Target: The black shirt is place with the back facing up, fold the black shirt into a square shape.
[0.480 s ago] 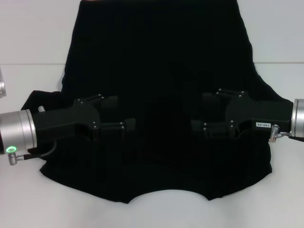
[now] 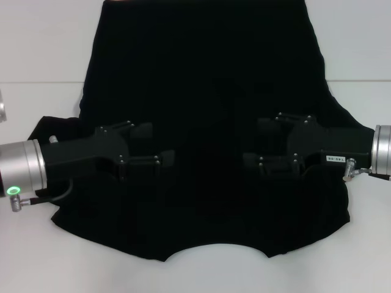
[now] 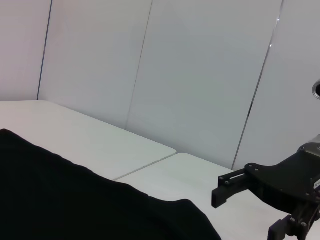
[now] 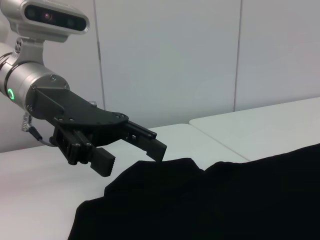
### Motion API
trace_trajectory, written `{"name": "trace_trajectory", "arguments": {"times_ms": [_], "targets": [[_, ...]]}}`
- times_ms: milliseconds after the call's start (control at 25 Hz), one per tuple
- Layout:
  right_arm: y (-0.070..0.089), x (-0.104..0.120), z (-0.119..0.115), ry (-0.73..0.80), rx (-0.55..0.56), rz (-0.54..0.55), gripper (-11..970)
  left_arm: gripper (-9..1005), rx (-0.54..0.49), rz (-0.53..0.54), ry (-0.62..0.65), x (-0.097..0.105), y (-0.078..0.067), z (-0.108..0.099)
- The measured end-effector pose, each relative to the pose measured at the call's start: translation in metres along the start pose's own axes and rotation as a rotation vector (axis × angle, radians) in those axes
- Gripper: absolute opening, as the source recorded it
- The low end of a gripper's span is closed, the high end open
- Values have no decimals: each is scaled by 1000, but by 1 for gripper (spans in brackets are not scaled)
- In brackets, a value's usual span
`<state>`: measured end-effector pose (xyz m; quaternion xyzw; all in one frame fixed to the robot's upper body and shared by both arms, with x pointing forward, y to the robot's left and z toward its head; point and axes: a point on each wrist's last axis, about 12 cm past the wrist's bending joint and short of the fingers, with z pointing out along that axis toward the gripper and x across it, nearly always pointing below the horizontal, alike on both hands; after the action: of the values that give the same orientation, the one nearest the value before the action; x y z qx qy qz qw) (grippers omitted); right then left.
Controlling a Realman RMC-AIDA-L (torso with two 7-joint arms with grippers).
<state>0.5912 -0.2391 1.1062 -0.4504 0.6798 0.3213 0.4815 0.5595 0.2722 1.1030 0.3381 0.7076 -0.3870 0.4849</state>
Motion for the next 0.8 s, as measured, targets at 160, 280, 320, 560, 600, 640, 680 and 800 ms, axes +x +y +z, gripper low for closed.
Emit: {"name": "trace_trajectory", "arguments": {"times_ms": [160,280,320,560,600,640,680,800], "targets": [[0,-1,0,-2,1,-1,898,934,-9,-3,2,0,1,-1],[-1,-1,-1,-7,10,3,898,935,-28,-36,-14,0,3,-3],[-1,-1,0,-9,12,6,898,935,-36,-52,-24,-1,4,-3],[1,-1,9,-14,19,18,898,935,-98,-243,-49,-8,14,-12],[2,-2,10,-15,19,20,898,935,-107,-278,-41,-10,16,-15],[2,-2,12,-16,17,21,898,935,-128,-313,-31,-12,19,-20],[3,-2,13,-16,14,24,898,935,-145,-333,-23,-12,21,-23],[3,-4,15,-17,7,32,898,935,-260,-414,46,-13,32,-39]]}}
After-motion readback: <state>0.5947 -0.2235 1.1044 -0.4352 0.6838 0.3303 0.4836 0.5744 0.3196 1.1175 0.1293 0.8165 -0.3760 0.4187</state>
